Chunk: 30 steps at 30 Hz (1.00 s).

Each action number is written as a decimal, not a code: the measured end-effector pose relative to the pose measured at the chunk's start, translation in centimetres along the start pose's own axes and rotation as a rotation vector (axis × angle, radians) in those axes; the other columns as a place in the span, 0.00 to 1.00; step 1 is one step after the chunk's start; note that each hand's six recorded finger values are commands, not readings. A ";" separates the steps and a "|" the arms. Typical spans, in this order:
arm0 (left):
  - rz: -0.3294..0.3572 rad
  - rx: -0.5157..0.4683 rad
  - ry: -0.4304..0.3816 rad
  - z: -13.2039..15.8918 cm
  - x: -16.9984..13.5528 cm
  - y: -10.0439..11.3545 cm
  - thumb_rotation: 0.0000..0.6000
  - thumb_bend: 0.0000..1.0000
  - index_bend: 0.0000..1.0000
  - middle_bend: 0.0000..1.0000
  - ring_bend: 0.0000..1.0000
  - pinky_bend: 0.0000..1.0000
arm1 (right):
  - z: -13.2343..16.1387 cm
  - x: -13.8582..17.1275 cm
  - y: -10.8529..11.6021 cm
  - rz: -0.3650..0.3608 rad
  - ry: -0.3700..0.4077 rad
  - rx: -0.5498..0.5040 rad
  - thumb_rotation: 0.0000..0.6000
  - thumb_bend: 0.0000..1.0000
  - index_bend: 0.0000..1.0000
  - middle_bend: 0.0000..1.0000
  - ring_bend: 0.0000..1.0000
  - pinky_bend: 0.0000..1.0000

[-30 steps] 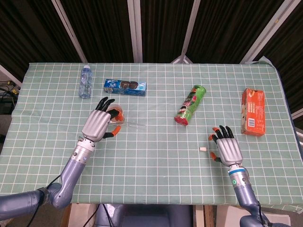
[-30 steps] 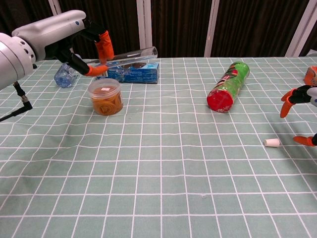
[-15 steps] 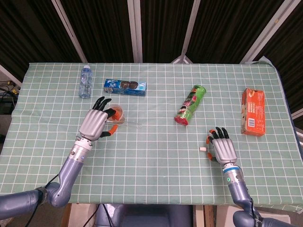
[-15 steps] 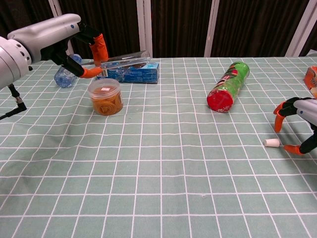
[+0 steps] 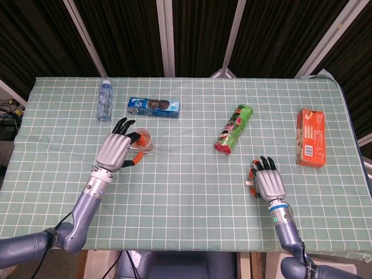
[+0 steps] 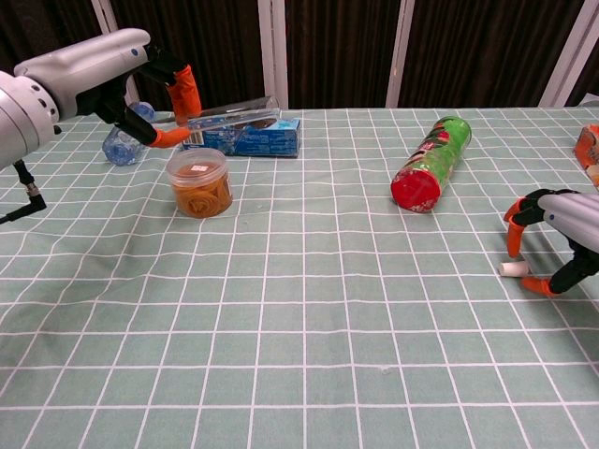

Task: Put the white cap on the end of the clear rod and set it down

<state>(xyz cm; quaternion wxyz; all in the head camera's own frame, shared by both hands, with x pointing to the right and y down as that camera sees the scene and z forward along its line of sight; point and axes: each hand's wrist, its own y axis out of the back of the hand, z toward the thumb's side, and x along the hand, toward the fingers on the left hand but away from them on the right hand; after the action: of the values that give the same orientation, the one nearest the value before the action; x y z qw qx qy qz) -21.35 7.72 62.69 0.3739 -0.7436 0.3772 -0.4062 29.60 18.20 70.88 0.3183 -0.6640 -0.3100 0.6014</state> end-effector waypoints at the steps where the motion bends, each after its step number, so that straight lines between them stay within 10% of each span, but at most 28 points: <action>1: 0.000 0.000 0.000 0.0 0.0 0.0 1.00 0.64 0.59 0.50 0.11 0.00 | 0.0 -0.1 0.0 -0.001 -0.002 -0.001 1.00 0.32 0.49 0.21 0.04 0.00; 30: -0.003 0.003 -0.003 -0.5 -0.2 0.0 1.00 0.64 0.59 0.50 0.11 0.00 | 0.1 -0.2 -0.4 0.003 -0.009 0.021 1.00 0.33 0.57 0.22 0.04 0.00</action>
<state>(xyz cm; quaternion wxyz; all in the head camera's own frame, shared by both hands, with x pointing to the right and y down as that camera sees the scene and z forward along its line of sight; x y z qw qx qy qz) -21.83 7.75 62.86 0.3748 -0.7443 0.3747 -0.4064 29.48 18.26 71.32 0.3229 -0.6583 -0.3039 0.6083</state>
